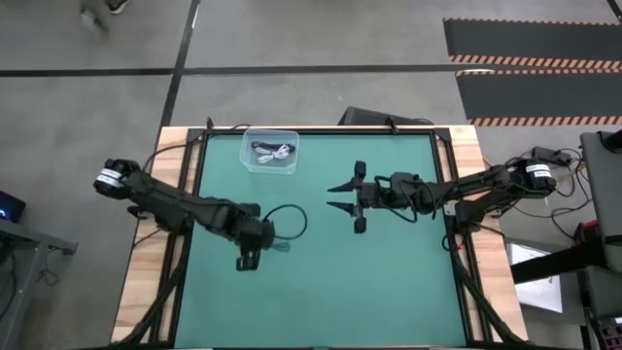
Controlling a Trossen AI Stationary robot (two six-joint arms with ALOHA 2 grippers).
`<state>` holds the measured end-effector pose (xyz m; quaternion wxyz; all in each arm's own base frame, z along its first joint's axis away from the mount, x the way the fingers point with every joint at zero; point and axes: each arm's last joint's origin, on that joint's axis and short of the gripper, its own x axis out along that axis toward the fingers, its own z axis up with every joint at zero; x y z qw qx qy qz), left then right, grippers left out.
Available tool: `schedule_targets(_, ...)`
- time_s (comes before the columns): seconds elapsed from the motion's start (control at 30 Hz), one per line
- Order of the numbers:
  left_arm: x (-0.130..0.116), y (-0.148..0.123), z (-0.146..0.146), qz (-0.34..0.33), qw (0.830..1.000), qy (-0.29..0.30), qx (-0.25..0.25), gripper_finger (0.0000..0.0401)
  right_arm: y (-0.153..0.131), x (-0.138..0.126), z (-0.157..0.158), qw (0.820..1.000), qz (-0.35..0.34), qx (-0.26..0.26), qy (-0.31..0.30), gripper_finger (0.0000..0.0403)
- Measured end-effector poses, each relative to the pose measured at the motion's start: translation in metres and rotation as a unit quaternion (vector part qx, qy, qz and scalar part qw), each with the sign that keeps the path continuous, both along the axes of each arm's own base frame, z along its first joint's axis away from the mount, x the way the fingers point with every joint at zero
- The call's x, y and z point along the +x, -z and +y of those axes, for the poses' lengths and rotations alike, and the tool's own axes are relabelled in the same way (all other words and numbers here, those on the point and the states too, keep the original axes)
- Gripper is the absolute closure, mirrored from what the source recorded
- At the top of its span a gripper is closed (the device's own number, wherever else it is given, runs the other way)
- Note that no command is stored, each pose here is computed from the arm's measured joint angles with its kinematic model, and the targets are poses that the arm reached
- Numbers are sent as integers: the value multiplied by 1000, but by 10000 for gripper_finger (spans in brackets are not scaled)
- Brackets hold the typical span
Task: Pick and place USB-C Cables
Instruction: Put the blue charger cable into the transparent bin
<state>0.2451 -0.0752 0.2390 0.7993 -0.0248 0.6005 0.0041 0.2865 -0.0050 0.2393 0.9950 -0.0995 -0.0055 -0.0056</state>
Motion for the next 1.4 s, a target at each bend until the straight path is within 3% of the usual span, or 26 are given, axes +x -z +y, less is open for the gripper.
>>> schedule_targets(0.27, 6, -3, 38, 14, 997, 57, 54, 397, -4, -4, 9, 1000, -5, -19, -15, 259)
schedule_targets(0.4, 6, -7, 63, 34, 992, 62, 108, 397, -9, -15, 14, 999, -18, -25, -25, 259)
schedule_targets(0.6, 10, -18, 97, 30, 986, 79, 143, 397, -10, -39, 14, 999, -34, -23, -27, 259)
schedule_targets(0.87, 13, -39, 144, 16, 973, 77, 218, 397, -13, -60, 13, 998, -56, -18, -22, 259)
schedule_targets(1.07, 11, -41, 180, -6, 964, 70, 258, 397, -14, -63, 13, 998, -60, -17, -22, 259)
schedule_targets(1.4, 2, -34, 232, -24, 959, 32, 281, 397, -14, -63, 13, 998, -60, -18, -22, 259)
